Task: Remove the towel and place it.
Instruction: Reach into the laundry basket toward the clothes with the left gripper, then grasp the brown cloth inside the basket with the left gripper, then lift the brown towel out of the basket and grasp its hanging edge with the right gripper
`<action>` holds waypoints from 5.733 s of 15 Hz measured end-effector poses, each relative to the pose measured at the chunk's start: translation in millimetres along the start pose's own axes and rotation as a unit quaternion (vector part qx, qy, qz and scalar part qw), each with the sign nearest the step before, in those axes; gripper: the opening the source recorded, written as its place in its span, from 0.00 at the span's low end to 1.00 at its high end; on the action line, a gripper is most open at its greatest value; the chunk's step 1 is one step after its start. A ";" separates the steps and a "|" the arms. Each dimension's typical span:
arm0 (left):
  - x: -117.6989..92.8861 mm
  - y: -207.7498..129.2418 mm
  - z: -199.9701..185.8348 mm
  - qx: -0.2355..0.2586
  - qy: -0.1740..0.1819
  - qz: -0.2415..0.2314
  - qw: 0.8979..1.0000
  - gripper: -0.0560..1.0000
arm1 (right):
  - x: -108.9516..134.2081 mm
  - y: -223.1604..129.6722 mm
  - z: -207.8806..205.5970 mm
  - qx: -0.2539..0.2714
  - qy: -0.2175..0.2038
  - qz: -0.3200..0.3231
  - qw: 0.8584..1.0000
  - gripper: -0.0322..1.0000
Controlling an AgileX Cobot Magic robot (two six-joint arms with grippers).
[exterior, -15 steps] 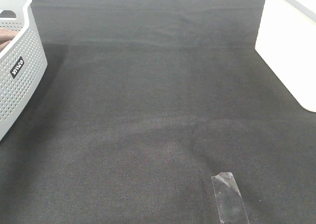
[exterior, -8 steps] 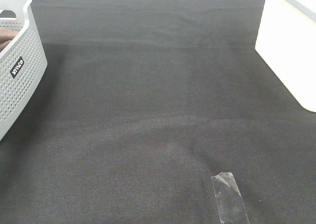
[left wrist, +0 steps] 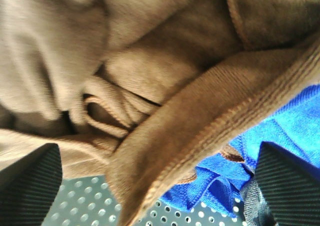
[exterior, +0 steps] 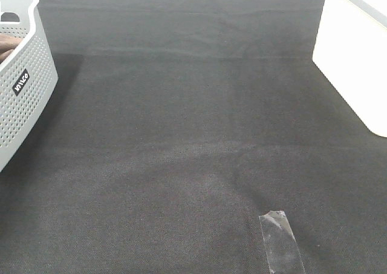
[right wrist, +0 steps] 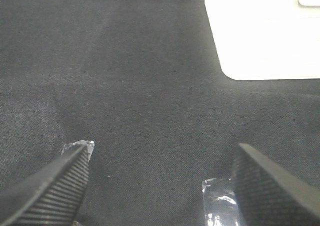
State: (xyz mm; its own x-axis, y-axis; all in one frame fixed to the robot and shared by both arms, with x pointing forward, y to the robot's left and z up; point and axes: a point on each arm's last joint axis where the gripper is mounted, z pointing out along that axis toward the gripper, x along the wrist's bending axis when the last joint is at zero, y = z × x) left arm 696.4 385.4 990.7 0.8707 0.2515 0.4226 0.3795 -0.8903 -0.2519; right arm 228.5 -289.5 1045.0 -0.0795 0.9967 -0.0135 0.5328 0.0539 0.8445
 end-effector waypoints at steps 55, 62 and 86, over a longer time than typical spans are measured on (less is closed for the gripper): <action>-162.2 86.8 -443.0 -0.508 0.330 0.180 0.775 0.05 | 48.5 112.1 140.4 -0.147 0.450 -0.146 0.869 0.73; -156.9 99.3 -438.6 -0.498 0.350 0.186 0.771 0.05 | 81.5 112.5 222.7 -0.126 0.574 -0.102 0.802 0.73; -159.1 98.4 -433.4 -0.502 0.301 0.149 0.797 0.05 | 169.8 124.5 235.6 -0.031 0.639 -0.213 0.738 0.03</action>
State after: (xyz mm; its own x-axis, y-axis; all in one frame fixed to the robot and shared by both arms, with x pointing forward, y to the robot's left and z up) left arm 459.6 93.2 1276.0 0.4524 0.0135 0.8917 -0.5207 -0.8077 0.2764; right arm 479.8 -99.4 1021.7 -0.9801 0.0173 0.1980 0.1938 0.3041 0.9327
